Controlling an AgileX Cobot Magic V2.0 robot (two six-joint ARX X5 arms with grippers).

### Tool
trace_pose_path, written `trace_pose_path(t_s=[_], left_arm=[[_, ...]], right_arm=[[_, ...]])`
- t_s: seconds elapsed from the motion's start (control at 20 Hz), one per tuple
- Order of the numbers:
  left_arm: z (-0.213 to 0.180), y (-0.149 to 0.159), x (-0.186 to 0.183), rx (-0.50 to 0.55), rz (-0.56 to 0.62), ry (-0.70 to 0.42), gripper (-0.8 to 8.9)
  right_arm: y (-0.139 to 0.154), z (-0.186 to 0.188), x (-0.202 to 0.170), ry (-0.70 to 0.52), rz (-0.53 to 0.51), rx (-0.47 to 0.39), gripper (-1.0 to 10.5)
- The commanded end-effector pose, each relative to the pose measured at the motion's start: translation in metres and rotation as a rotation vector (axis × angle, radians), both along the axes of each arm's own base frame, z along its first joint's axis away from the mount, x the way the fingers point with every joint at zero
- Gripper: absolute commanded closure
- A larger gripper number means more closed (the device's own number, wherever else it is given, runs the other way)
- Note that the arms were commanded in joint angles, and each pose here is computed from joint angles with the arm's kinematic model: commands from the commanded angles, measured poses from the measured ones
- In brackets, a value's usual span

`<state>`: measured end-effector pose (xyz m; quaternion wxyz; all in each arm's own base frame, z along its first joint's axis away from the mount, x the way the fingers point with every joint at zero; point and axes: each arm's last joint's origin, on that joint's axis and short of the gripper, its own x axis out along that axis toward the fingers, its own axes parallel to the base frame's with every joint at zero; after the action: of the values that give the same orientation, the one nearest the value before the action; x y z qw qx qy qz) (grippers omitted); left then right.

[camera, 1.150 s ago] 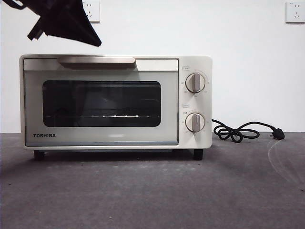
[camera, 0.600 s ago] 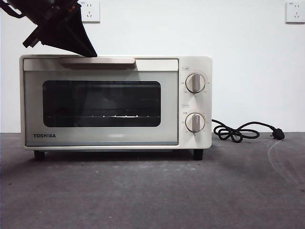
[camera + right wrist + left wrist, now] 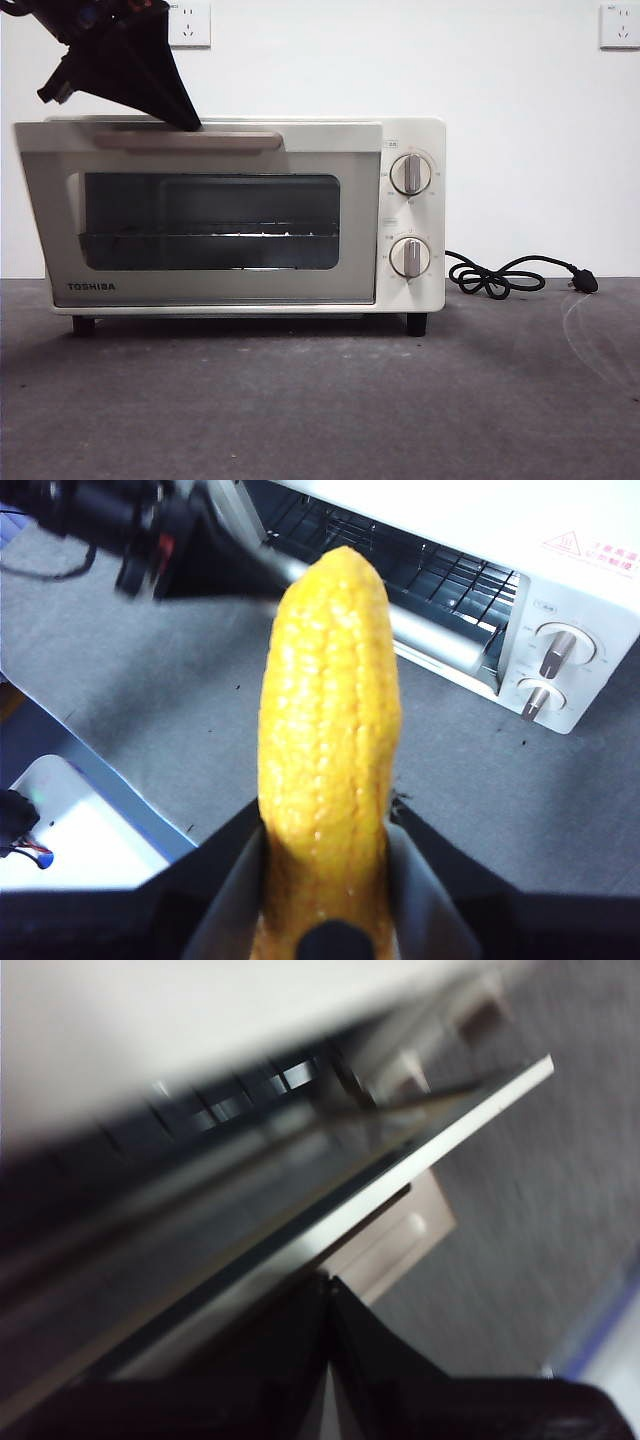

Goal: Take the corn from the table,put the corn in the oven

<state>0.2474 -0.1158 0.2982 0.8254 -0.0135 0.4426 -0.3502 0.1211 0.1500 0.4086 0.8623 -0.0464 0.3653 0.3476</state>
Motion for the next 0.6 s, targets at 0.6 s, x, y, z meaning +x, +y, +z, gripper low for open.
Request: trace_pose_path(t_s=[0.6], left_arm=[[0.002, -0.042, -0.054, 0.067, -0.264, 0.027, 8.19]], right_arm=[[0.001, 0.001, 0.000, -0.016, 0.031, -0.004, 9.6]])
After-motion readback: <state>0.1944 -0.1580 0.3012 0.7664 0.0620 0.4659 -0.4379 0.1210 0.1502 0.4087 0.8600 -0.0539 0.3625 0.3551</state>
